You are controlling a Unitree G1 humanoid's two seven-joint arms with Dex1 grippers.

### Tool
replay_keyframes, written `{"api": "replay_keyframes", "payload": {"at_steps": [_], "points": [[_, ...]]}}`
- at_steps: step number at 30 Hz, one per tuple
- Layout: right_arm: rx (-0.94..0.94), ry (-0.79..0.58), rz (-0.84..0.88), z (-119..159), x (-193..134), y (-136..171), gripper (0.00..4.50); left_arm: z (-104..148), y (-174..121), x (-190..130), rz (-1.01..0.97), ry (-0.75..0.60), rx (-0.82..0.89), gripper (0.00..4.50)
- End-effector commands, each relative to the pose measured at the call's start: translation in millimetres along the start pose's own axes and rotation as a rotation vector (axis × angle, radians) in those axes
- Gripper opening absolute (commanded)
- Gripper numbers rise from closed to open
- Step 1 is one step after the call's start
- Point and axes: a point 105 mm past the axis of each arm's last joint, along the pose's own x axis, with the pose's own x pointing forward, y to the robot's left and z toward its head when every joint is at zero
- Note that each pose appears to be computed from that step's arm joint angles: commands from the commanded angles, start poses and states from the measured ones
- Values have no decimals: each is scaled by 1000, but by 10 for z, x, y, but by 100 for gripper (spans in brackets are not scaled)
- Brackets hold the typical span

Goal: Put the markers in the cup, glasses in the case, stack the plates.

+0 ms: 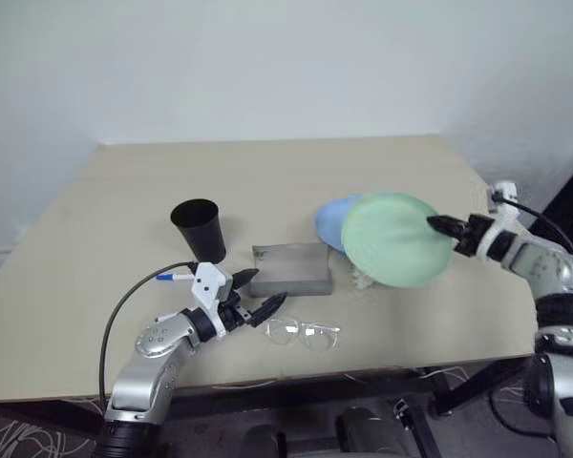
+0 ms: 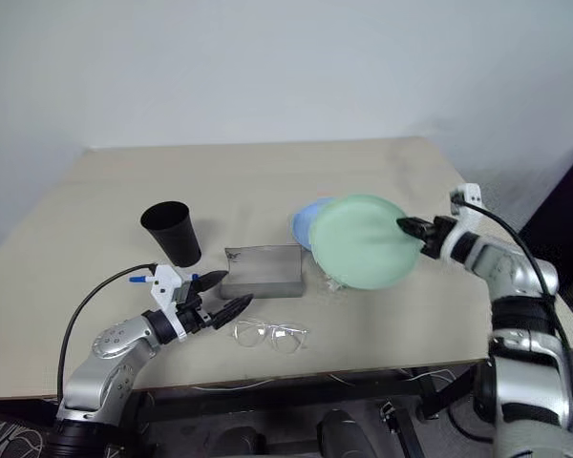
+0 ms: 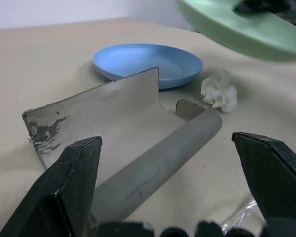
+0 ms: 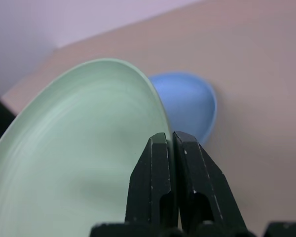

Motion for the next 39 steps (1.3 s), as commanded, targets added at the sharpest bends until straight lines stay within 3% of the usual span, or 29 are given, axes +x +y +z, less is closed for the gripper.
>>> {"api": "replay_keyframes", "payload": {"at_steps": [1, 8, 21, 22, 31, 35, 39], "points": [[-72, -18, -55, 141, 223, 57, 2, 151, 29, 23, -4, -40, 48, 450], [-131, -30, -206, 175, 577, 46, 2, 153, -7, 54, -8, -46, 48, 450], [-120, -67, -321, 208, 711, 51, 2, 139, -42, 14, 14, -49, 45, 450], [-120, -68, -321, 206, 716, 56, 52, 140, -44, 17, 14, -49, 46, 450], [-89, -162, -347, 340, 669, 15, 332, 144, -72, 38, -6, -42, 47, 450], [-140, -164, -327, 374, 660, 31, 332, 186, -54, 65, -13, -49, 61, 450], [-258, -138, -174, 383, 651, 158, 332, 243, -82, 49, -74, -32, 110, 450]]}}
